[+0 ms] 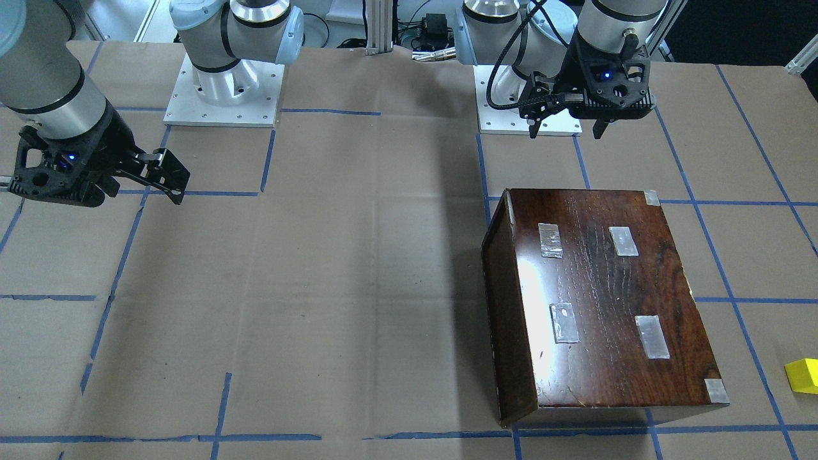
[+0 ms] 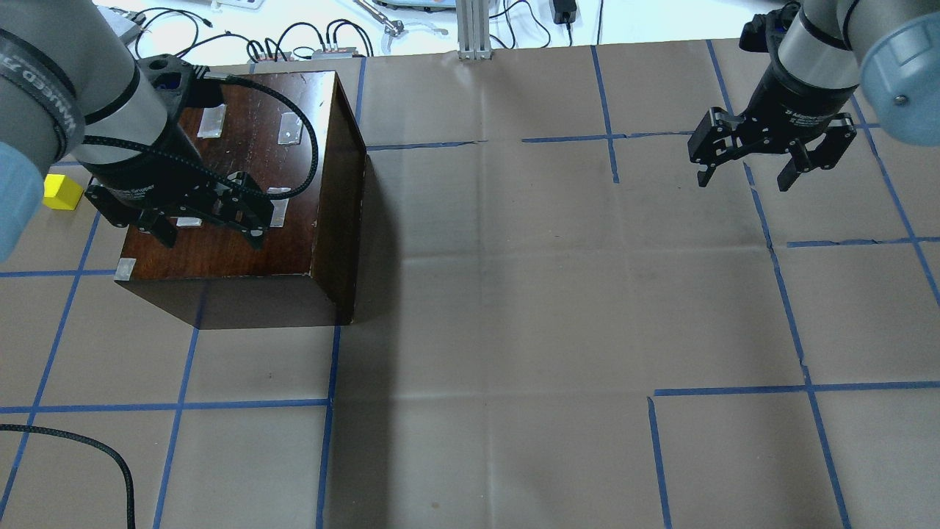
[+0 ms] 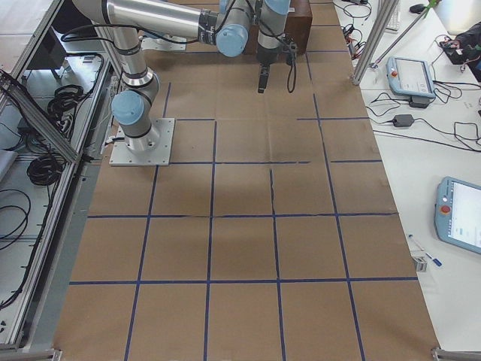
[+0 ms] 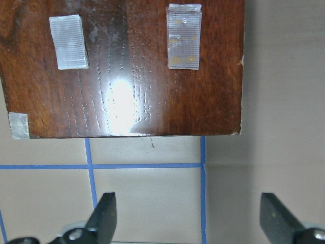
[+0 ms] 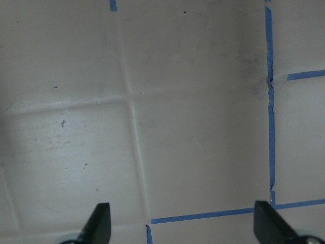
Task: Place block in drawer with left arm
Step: 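Move the left gripper from the cabinet top down to the drawer handle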
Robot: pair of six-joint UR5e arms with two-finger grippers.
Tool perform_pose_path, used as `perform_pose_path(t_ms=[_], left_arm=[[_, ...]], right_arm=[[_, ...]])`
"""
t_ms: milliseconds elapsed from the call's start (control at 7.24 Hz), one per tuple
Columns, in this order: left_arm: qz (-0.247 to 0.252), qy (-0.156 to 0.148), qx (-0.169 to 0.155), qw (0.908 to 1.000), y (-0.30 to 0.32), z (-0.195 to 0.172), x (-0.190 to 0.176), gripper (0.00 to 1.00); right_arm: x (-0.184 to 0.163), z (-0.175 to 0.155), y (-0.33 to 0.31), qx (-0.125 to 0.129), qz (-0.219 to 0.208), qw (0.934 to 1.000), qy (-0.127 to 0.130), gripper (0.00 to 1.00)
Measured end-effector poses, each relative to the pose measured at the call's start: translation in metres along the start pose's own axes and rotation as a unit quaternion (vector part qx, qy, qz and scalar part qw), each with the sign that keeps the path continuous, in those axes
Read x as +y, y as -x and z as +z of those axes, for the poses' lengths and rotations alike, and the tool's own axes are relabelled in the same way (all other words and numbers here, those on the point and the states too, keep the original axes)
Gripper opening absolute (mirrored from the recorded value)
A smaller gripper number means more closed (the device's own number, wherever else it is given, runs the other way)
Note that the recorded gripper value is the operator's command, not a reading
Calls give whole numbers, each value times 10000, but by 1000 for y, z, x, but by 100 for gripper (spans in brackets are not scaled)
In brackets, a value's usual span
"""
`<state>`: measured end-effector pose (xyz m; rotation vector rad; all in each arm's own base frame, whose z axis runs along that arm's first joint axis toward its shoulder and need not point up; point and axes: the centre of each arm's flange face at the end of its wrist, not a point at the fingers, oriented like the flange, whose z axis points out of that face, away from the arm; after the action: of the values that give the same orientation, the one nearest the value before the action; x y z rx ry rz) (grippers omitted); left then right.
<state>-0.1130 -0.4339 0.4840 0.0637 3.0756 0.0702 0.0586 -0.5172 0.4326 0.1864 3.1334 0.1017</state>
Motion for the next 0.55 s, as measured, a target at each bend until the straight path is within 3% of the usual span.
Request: perform_pose_path(t_ms=[553], left_arm=[[3, 60, 7, 10000, 0, 5, -4, 100]], right_arm=[[0, 0, 0, 0, -3, 10000, 4, 100]])
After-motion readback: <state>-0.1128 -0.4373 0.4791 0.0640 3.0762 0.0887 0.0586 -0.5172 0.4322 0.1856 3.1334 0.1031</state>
